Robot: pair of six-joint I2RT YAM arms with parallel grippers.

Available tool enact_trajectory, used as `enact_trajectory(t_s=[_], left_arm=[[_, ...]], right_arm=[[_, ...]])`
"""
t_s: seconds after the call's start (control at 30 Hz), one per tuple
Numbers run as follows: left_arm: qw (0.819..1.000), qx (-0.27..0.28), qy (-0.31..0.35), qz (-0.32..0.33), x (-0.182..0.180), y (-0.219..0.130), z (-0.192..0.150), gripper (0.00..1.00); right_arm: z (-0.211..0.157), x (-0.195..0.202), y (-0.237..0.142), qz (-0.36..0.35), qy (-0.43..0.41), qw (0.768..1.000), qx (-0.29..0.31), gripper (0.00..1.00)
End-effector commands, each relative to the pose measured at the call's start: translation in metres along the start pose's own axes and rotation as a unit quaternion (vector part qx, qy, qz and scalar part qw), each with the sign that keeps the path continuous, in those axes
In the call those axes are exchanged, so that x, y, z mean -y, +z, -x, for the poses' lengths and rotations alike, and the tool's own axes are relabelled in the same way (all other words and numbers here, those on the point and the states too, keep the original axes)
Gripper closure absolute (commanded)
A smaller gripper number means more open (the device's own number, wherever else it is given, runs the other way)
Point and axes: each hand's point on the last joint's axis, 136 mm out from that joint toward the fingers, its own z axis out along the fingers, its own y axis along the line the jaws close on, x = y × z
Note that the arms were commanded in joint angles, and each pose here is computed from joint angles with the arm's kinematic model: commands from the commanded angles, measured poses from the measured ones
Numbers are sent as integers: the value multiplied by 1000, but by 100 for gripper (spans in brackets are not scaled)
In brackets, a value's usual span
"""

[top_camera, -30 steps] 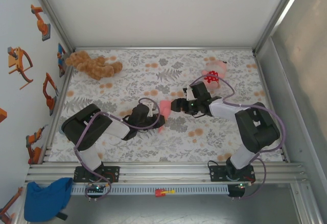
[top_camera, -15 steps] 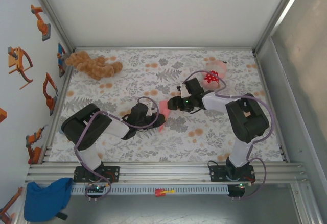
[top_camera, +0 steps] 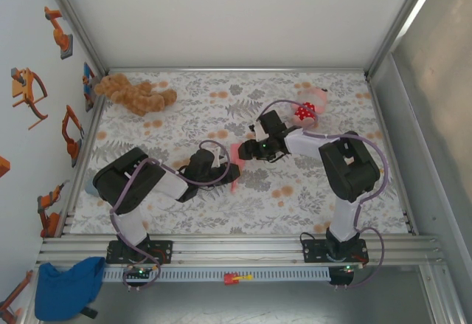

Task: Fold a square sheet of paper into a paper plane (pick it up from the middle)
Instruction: Fold the wing for the fifth time at the center of the table.

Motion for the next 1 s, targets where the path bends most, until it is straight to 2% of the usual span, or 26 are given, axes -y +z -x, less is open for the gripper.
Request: enact_trajectory(t_s=[0.0, 0.23, 0.43, 0.53, 0.8, 0.97], left_arm=[[999, -17, -20, 34, -22, 4, -10, 81], [998, -22, -22, 52, -30, 2, -14, 88], [998, -23, -26, 52, -33, 0, -16, 92], [998, -23, -27, 48, -32, 0, -17, 92], [998, -22, -26, 47, -31, 0, -15, 93], [998, -21, -23, 45, -28, 0, -13, 92]], right_arm=[[-11, 2, 18, -13, -24, 999, -23, 35], [-4, -6, 7, -11, -37, 999, -9, 34], [7, -23, -18, 58, -33, 997, 27, 31], [7, -20, -20, 65, -34, 997, 27, 31], [2, 13, -5, -20, -21, 1000, 0, 34], [-3, 24, 6, -89, -41, 995, -17, 35]])
